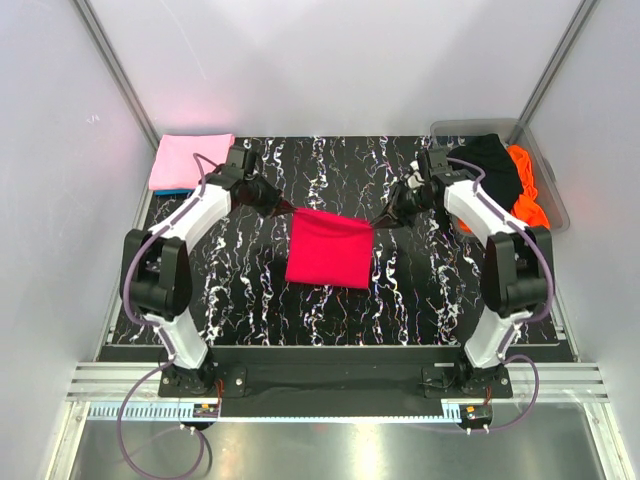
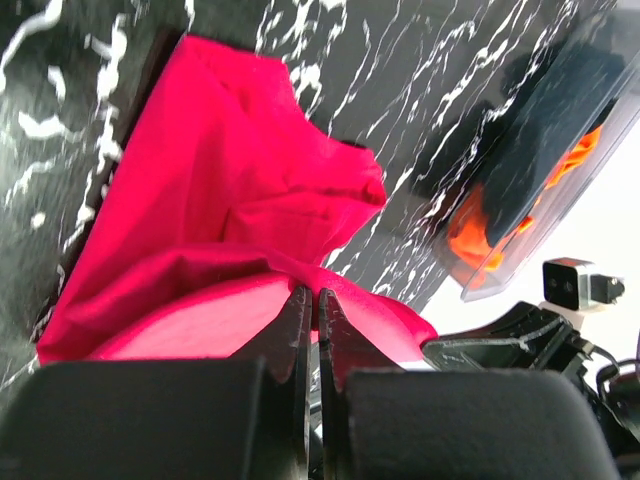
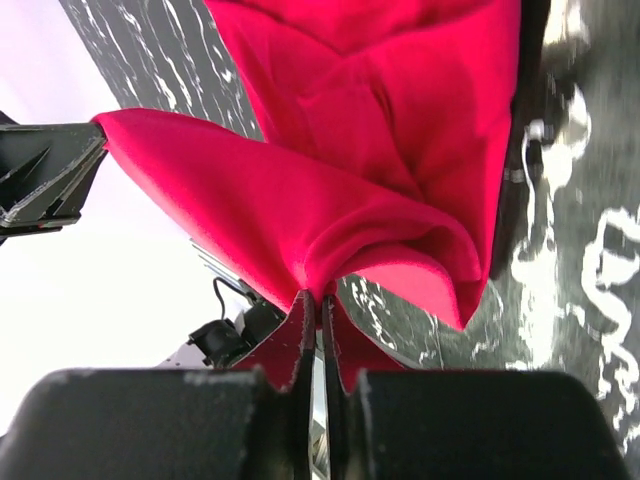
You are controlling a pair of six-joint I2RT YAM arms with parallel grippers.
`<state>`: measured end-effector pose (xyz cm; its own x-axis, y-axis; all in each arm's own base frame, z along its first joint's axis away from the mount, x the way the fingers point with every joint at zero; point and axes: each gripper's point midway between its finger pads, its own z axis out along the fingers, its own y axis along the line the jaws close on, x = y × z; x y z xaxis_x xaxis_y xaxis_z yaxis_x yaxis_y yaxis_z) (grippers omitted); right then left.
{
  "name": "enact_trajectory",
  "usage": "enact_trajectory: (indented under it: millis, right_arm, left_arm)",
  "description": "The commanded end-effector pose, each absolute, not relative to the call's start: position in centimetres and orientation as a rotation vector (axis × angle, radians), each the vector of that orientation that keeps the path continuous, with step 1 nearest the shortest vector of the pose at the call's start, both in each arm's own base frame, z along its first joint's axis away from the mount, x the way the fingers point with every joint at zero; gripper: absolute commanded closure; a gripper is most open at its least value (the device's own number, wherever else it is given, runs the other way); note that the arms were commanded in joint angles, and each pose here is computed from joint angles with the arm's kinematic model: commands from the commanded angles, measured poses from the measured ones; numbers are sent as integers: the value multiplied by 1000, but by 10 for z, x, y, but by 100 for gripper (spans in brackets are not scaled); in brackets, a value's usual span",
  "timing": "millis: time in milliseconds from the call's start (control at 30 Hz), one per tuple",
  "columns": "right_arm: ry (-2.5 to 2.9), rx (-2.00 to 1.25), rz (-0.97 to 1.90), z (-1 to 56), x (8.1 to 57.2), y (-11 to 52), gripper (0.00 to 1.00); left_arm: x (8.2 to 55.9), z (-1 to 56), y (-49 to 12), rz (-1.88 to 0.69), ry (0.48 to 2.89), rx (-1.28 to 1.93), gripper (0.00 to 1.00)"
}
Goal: Fold and stack the t-shirts
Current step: Fold the tshirt
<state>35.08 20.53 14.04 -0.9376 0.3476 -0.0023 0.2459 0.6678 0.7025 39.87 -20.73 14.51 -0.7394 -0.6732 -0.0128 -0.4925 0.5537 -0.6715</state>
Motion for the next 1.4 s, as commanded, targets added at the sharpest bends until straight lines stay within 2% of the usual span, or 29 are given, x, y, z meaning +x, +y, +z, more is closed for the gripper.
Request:
enact_trajectory:
  millis: [0,100,233,267,300,367,433,467,500,567,600,700,733,900,1067,1200,1300,1367]
  right_arm:
    - [2709,416,1196,145,375,207,93]
    - [2721,435,1187,133,389,205,91]
    - [2715,456,1178,125,411,204,89]
    - [2717,462,1168,121,415,203,87]
    - [2723,468,1161,114,423,203,80]
    - [2727,471,1148,104,433,201,77]
    - [2721,463,1114,91,454,195,72]
    - [2752,492,1089,75,460,189,71]
    - [2723,474,1061,83,474,185,69]
    - [2782,483,970,67,478,172,66]
    - [2753,452,943,80,489,169,66]
    - [2760,390,826,90,487,156,61]
    - [2752,367,793,93,486,152,60]
    - [2730,295,871,113,465,163,57]
    - [2689,250,1044,119,450,195,60]
    - [2678,264,1198,111,440,217,81]
    - [2679,288,1281,98,443,226,83]
    - [2701,288,1274,80,448,226,83]
  left_arm:
    - [437,161,-202,-1022,2440,-913,100]
    - [452,158,-202,-1035,2439,-913,100]
    - [468,126,-208,-1038,2497,-933,100]
    - [471,125,-211,-1057,2504,-923,100]
    - [475,118,-210,-1049,2511,-918,99]
    - [489,109,-206,-1009,2505,-906,96]
    - [504,107,-199,-956,2482,-858,89]
    - [511,106,-192,-911,2470,-848,81]
    - [514,106,-190,-886,2478,-805,75]
    - [530,116,-186,-847,2464,-755,73]
    - [528,118,-186,-826,2479,-716,64]
    - [525,146,-187,-821,2442,-610,46]
    - [521,148,-188,-814,2444,-588,45]
    - [488,158,-205,-883,2473,-466,50]
    - [463,156,-244,-999,2497,-284,50]
    - [447,145,-269,-1145,2502,-244,59]
    - [431,122,-270,-1135,2548,-270,66]
    - [416,116,-265,-1115,2560,-272,66]
